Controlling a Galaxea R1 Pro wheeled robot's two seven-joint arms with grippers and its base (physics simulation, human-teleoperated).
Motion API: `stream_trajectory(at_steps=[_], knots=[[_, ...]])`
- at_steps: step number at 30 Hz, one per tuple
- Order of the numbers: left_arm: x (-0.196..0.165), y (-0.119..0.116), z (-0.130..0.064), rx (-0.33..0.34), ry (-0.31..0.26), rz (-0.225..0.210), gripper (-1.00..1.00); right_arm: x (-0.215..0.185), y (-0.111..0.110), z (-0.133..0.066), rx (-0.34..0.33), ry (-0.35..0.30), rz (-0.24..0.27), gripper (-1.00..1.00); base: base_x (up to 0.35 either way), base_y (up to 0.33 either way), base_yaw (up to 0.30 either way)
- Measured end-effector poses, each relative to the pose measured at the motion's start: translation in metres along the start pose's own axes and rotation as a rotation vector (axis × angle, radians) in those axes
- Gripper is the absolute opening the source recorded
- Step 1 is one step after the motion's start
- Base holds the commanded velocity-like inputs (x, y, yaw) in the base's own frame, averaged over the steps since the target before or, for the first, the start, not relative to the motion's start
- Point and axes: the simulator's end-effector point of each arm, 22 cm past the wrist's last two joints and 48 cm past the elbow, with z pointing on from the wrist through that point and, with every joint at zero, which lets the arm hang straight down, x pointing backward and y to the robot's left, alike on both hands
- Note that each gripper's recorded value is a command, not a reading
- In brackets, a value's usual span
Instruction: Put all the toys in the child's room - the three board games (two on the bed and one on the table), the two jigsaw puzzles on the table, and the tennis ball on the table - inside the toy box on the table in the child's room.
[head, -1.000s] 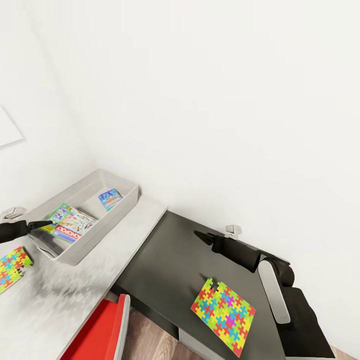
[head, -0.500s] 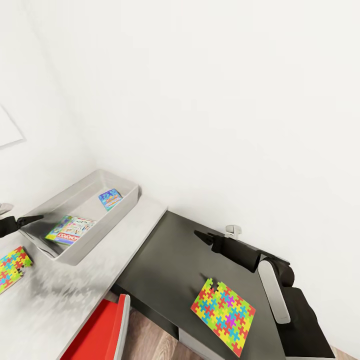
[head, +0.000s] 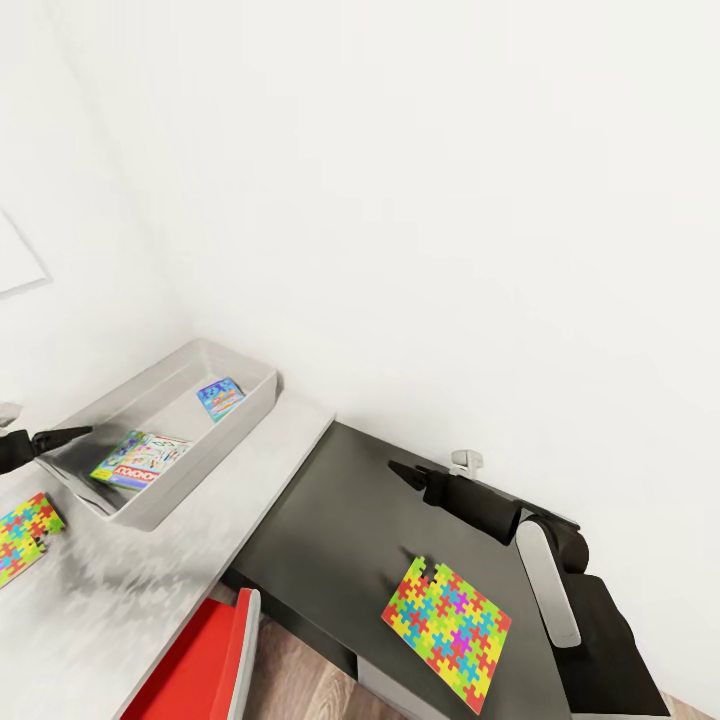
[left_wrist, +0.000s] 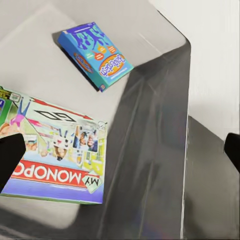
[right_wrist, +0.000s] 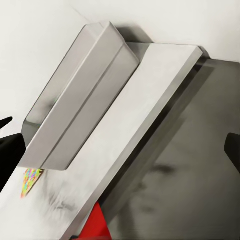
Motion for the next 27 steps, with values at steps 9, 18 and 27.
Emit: stream_trajectory(at_steps=[9, 18, 27], knots=[[-0.006, -0.042, -0.029, 0.219, 0.007, 0.011, 1.00, 0.000, 0.002, 0.000, -0.009, -0.001, 0.005, 1.00, 0.000, 0.000, 0.000], [0.015, -0.027, -0.057, 0.274, 0.005, -0.114, 1.00, -0.002, 0.005, -0.001, -0.013, -0.006, 0.001, 1.00, 0.000, 0.000, 0.000], [0.041, 0.005, -0.070, 0.229, -0.013, -0.201, 1.00, -0.007, 0.009, -0.002, -0.016, -0.024, -0.016, 1.00, 0.000, 0.000, 0.000]])
